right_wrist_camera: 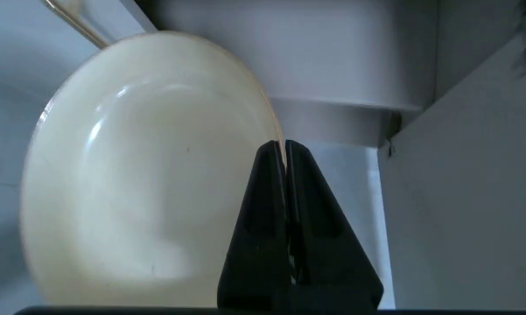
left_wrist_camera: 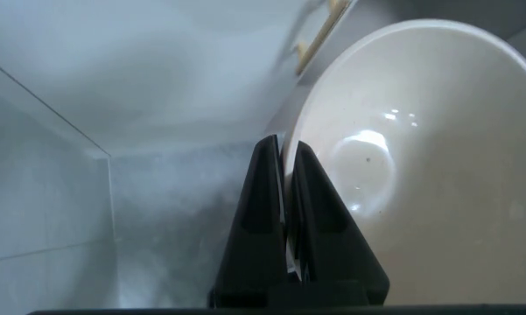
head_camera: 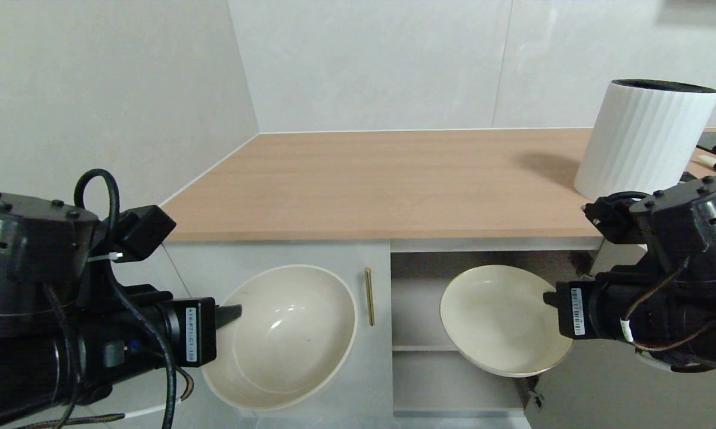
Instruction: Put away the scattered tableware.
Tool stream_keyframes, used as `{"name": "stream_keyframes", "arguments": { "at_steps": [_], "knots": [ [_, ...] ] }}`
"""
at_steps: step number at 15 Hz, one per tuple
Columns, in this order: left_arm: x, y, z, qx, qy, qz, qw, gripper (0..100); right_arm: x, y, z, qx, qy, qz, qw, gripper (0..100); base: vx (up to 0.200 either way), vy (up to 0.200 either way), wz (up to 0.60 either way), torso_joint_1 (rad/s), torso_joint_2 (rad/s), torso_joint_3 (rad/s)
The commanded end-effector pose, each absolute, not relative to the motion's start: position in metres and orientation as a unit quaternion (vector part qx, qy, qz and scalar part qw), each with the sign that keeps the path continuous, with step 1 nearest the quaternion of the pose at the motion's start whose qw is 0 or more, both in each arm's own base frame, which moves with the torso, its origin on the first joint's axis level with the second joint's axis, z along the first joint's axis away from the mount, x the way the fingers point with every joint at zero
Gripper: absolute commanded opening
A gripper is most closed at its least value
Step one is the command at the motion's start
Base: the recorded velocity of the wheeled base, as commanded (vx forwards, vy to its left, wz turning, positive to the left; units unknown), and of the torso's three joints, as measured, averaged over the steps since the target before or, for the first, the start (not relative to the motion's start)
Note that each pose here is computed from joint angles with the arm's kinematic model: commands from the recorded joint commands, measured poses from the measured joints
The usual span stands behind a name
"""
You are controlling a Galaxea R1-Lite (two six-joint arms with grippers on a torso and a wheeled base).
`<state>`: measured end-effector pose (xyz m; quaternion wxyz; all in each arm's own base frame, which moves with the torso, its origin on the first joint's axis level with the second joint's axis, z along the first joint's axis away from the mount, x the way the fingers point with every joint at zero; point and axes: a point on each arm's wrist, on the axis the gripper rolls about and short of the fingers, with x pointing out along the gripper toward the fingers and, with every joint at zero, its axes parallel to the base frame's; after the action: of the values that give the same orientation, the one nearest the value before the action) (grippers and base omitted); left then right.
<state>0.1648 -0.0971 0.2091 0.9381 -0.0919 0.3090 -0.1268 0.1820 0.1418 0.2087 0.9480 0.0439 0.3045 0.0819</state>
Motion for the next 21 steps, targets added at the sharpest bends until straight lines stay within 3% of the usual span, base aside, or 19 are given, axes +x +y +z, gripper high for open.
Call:
{"name": "stream_keyframes", "arguments": {
  "at_steps": [1, 9, 16, 21],
  "knots": [
    [0.166, -0.098, 0.208, -0.091, 0.312, -0.126, 0.937, 0, 0.186, 0.146, 0.201, 0.036, 0.317, 0.079, 0.944, 0, 0.000, 0.000, 0.00, -0.129, 0.47, 0.330],
    [0.168, -0.099, 0.205, -0.088, 0.319, -0.124, 0.936, 0, 0.192, 0.151, 0.189, 0.022, 0.335, 0.072, 0.939, 0, 0.000, 0.000, 0.00, -0.079, 0.44, 0.357],
    [0.168, -0.099, 0.204, -0.087, 0.320, -0.124, 0.935, 0, 0.195, 0.153, 0.182, 0.017, 0.345, 0.068, 0.936, 0, 0.000, 0.000, 0.00, -0.003, 0.06, 0.050],
    [0.169, -0.100, 0.203, -0.086, 0.322, -0.124, 0.935, 0, 0.232, 0.163, 0.131, -0.013, 0.405, 0.024, 0.914, 0, 0.000, 0.000, 0.00, 0.000, 0.00, 0.000]
  ]
}}
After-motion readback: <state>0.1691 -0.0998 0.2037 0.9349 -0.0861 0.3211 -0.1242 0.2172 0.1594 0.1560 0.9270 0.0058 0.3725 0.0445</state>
